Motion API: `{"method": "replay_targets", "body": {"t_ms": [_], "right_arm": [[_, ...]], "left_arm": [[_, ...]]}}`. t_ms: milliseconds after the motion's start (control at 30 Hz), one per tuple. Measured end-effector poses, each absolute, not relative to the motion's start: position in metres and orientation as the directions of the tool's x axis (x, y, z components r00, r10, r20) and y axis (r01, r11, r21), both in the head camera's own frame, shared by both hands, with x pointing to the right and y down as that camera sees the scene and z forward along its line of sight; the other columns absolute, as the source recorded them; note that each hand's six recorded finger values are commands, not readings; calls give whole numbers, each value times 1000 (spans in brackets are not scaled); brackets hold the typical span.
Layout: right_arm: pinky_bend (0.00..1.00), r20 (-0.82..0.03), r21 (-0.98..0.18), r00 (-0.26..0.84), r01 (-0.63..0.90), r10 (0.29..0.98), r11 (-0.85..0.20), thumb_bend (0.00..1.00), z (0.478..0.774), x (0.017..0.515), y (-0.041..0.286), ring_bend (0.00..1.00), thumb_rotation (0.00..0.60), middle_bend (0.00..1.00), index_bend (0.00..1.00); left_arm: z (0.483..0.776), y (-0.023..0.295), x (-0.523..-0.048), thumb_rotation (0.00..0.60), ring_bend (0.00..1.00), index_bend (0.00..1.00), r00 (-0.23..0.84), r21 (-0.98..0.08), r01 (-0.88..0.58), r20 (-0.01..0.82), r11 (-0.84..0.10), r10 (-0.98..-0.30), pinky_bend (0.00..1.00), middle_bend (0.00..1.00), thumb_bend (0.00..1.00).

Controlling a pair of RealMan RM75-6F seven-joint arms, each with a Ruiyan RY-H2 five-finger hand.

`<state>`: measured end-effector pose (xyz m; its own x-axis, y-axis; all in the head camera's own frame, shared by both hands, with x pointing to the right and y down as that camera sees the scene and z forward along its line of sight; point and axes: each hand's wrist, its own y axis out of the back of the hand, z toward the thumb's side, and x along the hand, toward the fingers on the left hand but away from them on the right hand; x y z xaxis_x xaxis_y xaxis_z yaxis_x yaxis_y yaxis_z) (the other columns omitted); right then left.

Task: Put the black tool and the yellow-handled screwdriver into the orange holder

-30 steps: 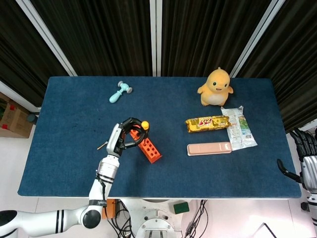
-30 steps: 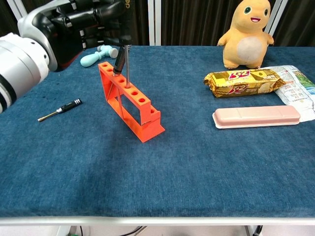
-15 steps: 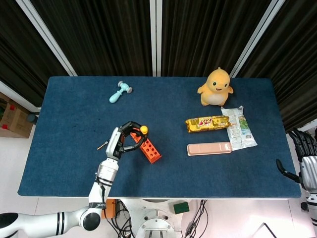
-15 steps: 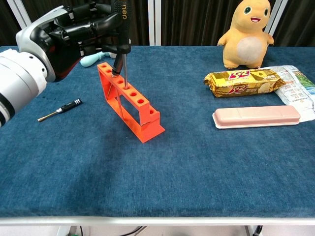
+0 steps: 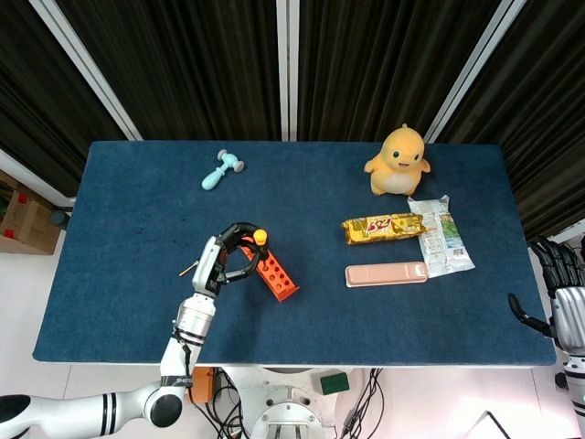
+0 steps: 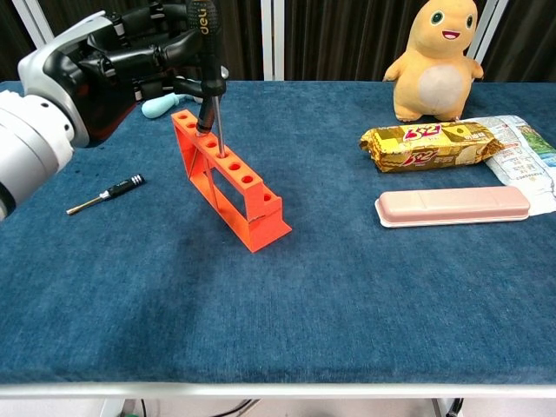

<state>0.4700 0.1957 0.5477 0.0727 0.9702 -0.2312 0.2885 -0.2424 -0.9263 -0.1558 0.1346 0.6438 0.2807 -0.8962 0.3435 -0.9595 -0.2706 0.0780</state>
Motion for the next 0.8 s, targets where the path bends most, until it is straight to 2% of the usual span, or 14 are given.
{"method": "replay_targets", "body": {"t_ms": [333, 400, 567, 800], "right_arm": [[0, -231, -926, 72, 288, 970, -242, 340, 548, 470, 196, 0, 600, 0, 0], [0, -232, -926, 73, 288, 970, -243, 340, 548, 470, 196, 0, 600, 0, 0], [0, -232, -927, 73, 287, 970, -244, 341, 548, 470, 196, 0, 600, 0, 0], [0, -234, -927, 72, 285, 969, -245, 342, 548, 470, 196, 0, 600, 0, 0]], "left_arm": [[644, 138, -156, 600, 307, 316, 291, 73, -956, 337, -283, -896, 444, 428, 351], [644, 139, -157, 600, 306, 310, 295, 67, -955, 332, -290, -896, 444, 428, 321], [646, 141, -158, 600, 306, 300, 295, 48, -954, 320, -295, -900, 444, 428, 166], [647, 141, -160, 600, 302, 255, 294, 47, -954, 324, -295, -899, 441, 424, 124]]}}
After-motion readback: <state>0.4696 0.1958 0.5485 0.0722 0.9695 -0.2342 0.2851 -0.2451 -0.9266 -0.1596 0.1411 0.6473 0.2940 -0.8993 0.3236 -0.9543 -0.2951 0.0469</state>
